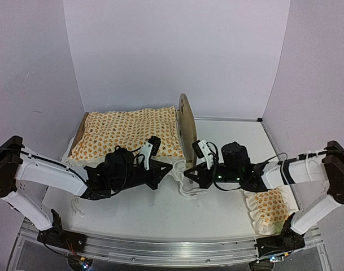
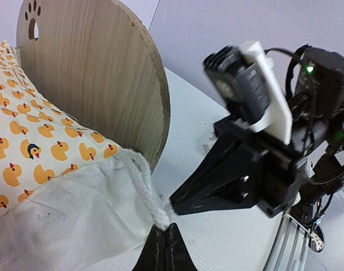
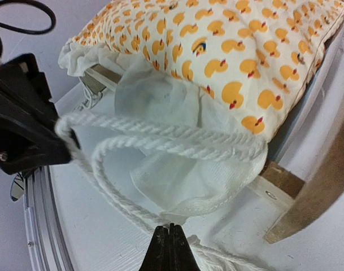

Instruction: Set up the pet bed

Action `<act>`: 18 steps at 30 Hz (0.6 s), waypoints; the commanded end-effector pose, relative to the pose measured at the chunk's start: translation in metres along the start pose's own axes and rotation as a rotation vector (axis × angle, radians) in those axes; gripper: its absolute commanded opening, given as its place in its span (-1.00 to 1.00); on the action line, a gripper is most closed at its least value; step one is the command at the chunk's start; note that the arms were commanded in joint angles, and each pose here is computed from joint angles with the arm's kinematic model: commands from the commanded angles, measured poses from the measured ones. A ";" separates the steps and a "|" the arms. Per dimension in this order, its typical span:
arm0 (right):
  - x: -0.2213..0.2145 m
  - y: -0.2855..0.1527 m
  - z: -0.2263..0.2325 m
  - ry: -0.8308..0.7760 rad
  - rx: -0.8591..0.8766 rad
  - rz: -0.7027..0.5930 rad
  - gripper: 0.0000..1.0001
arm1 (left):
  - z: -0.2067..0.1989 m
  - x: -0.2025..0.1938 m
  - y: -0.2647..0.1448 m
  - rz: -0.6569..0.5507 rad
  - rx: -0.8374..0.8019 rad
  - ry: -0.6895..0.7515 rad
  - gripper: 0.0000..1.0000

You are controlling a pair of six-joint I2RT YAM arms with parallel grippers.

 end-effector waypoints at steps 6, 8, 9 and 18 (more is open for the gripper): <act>0.080 -0.039 0.039 -0.072 -0.053 -0.150 -1.00 | 0.009 0.005 -0.009 0.066 -0.032 0.081 -1.00; 0.095 -0.043 0.047 -0.093 -0.068 -0.156 -1.00 | 0.012 0.005 -0.007 0.080 -0.021 0.078 -1.00; 0.104 -0.046 0.048 -0.098 -0.083 -0.168 -1.00 | 0.013 0.004 -0.007 0.084 -0.020 0.075 -1.00; 0.092 -0.036 0.041 -0.079 -0.143 -0.021 -1.00 | 0.015 0.009 0.002 0.091 -0.009 0.054 -1.00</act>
Point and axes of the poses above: each gripper's point midway between its finger pads, its own y axis out along the fingers, its own z axis along the line the jaws close on, x = y × z, the point moved 2 cm from there along -y, back along the fingers, and after that the axes turned 14 degrees about y, right-handed, at the moved point
